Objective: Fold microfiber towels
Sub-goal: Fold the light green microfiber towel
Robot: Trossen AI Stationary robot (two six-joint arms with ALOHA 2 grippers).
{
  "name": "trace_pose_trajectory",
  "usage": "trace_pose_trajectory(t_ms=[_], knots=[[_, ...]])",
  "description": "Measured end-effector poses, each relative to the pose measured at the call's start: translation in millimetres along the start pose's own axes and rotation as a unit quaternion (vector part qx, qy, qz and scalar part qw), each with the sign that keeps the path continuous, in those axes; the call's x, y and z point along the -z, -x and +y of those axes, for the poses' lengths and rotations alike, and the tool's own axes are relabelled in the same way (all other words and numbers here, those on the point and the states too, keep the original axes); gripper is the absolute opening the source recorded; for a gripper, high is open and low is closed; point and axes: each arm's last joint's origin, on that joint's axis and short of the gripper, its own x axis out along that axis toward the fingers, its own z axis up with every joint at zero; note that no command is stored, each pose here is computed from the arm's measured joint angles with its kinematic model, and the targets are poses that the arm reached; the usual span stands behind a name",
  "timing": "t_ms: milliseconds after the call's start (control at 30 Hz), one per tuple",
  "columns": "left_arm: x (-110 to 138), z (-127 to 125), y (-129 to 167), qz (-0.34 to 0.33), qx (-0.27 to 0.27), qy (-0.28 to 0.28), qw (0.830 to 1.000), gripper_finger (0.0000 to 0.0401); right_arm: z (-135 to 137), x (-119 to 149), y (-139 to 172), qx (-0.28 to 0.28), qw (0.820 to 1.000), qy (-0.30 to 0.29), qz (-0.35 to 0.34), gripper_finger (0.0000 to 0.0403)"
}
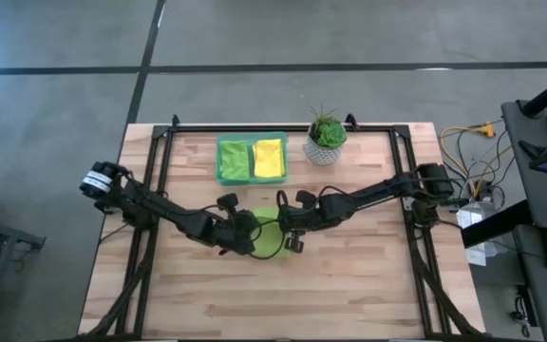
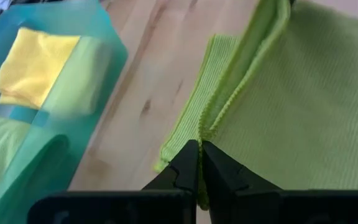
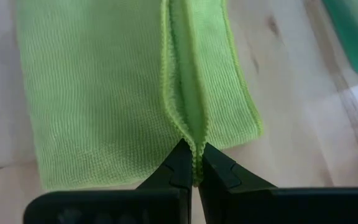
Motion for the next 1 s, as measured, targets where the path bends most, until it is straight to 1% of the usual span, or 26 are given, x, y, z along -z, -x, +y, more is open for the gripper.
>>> trace_pose_trajectory(t_ms=[400,533,633,733,800,933,1000], knots=[[-1.5,12.3,-16.5,0.014,-0.029,0.015,0.999,0.0000,-17.8,0.7,-10.5,0.016,1.000,-0.008,-0.003,0.0009],[-1.6,15.5,-19.3,0.017,-0.041,0.016,0.999,0.0005,-24.6,-1.3,-12.2,0.022,1.000,-0.018,-0.005,0.0019],[-2.2,18.4,-19.8,0.006,-0.073,0.015,0.997,0.0031,-31.9,-3.2,-13.4,0.039,0.999,-0.025,-0.008,0.0040],[-1.9,21.0,-19.2,-0.004,-0.111,0.010,0.994,0.0070,-39.4,-6.4,-14.1,0.046,0.998,-0.035,-0.010,0.0067],[-1.5,22.4,-19.3,-0.005,-0.123,0.006,0.992,0.0098,-43.7,-8.0,-14.6,0.049,0.998,-0.040,-0.011,0.0088],[0.4,25.0,-18.5,0.007,-0.127,0.000,0.992,0.0151,-49.7,-10.3,-11.3,0.052,0.997,-0.048,-0.014,0.0130],[0.5,25.5,-16.2,0.017,-0.107,0.010,0.994,0.0169,-50.8,-10.6,-4.5,0.050,0.997,-0.049,-0.018,0.0147]])
